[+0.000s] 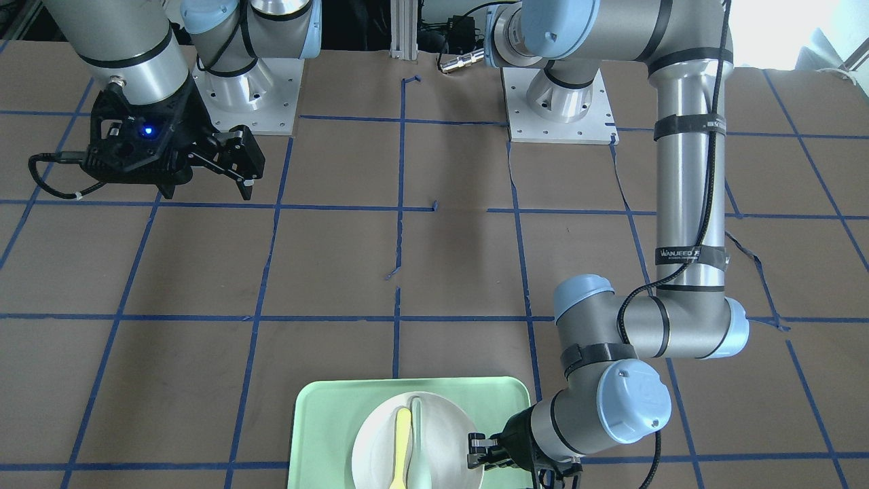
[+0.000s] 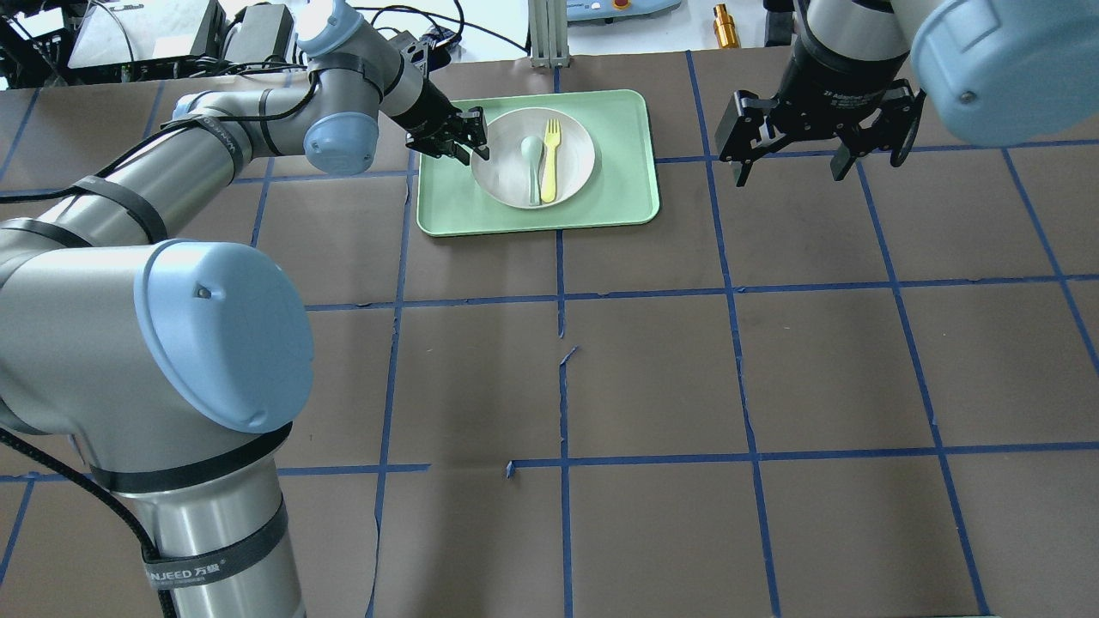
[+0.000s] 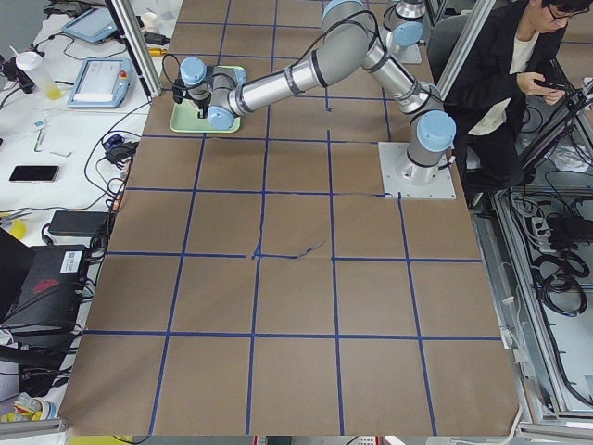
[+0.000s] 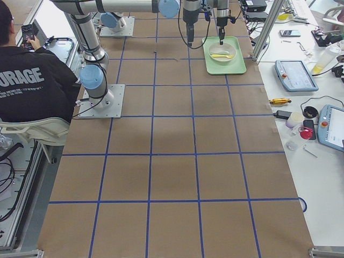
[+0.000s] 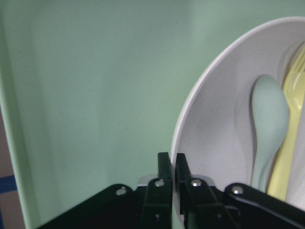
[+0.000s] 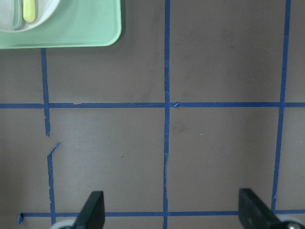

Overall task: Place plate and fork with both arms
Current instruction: 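Release the plate and raise the left gripper away from the tray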

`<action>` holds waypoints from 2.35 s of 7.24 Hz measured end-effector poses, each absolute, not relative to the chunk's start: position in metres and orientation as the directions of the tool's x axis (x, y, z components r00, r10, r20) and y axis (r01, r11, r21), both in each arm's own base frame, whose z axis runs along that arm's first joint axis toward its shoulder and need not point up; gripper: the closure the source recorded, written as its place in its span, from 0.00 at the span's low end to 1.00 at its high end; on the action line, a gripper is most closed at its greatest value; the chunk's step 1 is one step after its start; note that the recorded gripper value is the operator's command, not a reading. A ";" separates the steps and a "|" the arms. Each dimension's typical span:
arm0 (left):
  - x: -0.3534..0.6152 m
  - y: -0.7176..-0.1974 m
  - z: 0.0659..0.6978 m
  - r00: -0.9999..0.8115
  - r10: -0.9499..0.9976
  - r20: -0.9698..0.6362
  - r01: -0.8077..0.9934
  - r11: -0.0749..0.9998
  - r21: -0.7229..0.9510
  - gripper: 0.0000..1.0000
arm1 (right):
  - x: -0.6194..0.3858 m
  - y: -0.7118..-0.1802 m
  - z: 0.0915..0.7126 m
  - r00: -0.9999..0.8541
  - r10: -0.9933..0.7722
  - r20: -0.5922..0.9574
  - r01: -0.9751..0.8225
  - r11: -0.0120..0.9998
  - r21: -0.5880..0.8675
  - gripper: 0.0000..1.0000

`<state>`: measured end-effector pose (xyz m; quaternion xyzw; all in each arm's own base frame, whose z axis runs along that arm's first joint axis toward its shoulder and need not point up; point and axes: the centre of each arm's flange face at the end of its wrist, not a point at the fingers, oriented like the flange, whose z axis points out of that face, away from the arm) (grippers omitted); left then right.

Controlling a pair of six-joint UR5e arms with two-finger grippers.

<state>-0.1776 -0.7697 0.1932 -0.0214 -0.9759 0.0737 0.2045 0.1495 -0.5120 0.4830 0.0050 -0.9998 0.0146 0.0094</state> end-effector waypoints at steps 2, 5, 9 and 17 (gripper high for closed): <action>-0.139 -0.756 0.238 -0.935 0.024 0.354 -0.032 0.988 -0.151 0.00 | 0.149 -0.513 0.483 -1.000 -0.009 0.020 -0.010 0.999 -0.030 0.00; -0.076 -0.683 0.337 -0.989 -0.068 0.135 -0.077 0.995 -0.065 0.00 | 0.150 -0.513 0.483 -1.000 -0.010 0.019 -0.010 0.999 -0.030 0.00; -0.109 -0.581 0.458 -0.988 -0.146 0.041 -0.148 0.987 -0.066 0.00 | 0.150 -0.513 0.484 -1.000 -0.009 0.013 -0.010 0.999 -0.034 0.00; -0.164 -0.515 0.476 -0.991 -0.130 -0.011 -0.129 0.991 -0.047 0.00 | 0.165 -0.555 0.462 -1.000 -0.004 0.001 -0.005 0.993 -0.119 0.00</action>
